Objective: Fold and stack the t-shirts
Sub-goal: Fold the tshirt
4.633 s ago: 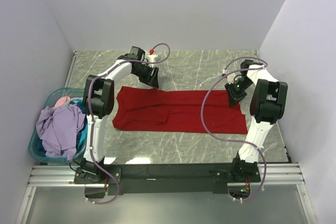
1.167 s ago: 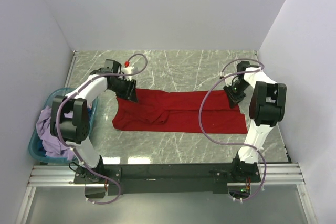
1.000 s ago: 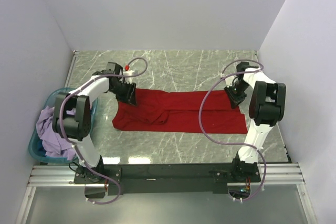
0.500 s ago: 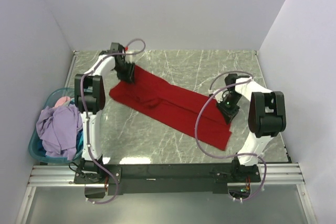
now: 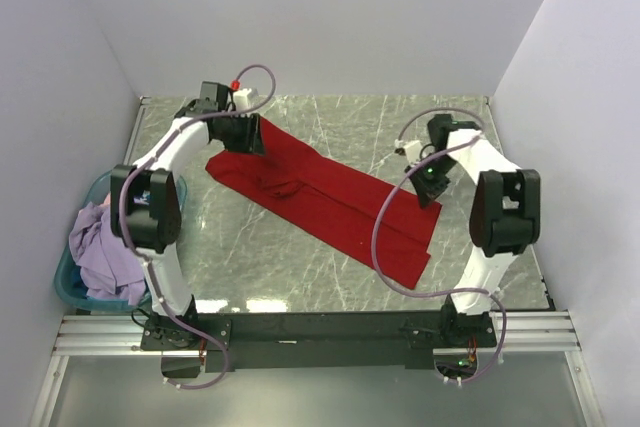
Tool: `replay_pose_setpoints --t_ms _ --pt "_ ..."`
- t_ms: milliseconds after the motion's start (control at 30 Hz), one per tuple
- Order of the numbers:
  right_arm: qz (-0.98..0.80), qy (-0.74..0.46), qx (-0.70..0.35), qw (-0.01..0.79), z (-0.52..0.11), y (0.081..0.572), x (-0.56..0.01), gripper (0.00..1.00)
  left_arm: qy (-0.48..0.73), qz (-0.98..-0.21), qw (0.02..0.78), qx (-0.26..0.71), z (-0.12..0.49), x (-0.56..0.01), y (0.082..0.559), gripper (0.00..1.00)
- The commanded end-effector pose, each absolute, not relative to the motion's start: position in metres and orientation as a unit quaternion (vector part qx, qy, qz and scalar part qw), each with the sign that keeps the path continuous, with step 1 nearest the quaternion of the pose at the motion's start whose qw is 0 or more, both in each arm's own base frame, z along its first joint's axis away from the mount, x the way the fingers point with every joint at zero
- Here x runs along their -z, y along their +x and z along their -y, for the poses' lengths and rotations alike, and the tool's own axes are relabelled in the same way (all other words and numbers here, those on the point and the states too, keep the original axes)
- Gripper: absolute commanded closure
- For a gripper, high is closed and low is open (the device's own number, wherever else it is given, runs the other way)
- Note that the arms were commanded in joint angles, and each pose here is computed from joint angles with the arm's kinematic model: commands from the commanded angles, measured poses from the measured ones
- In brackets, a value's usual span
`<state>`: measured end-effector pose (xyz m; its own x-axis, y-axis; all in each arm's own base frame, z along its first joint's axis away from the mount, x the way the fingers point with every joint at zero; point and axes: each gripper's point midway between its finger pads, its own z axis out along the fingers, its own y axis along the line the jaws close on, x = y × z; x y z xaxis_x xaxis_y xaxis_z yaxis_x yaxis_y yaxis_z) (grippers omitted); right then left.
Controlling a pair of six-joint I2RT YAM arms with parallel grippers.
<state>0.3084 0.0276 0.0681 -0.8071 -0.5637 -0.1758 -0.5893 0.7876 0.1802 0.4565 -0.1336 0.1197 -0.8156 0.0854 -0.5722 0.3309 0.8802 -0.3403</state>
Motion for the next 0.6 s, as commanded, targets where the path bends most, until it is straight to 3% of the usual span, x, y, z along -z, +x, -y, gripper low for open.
replay_pose_setpoints --t_ms 0,333,567 --pt "-0.945 -0.314 -0.08 0.046 -0.037 0.316 -0.05 0.83 0.081 -0.916 0.29 0.264 0.151 -0.131 0.439 0.5" --pt "-0.93 -0.365 -0.025 -0.026 -0.044 0.276 -0.014 0.85 0.031 -0.944 0.235 0.231 0.148 -0.095 0.404 0.52" --pt "-0.886 -0.447 -0.06 -0.109 -0.065 0.181 -0.01 0.85 -0.015 -0.959 0.231 0.166 0.136 -0.069 0.413 0.52"
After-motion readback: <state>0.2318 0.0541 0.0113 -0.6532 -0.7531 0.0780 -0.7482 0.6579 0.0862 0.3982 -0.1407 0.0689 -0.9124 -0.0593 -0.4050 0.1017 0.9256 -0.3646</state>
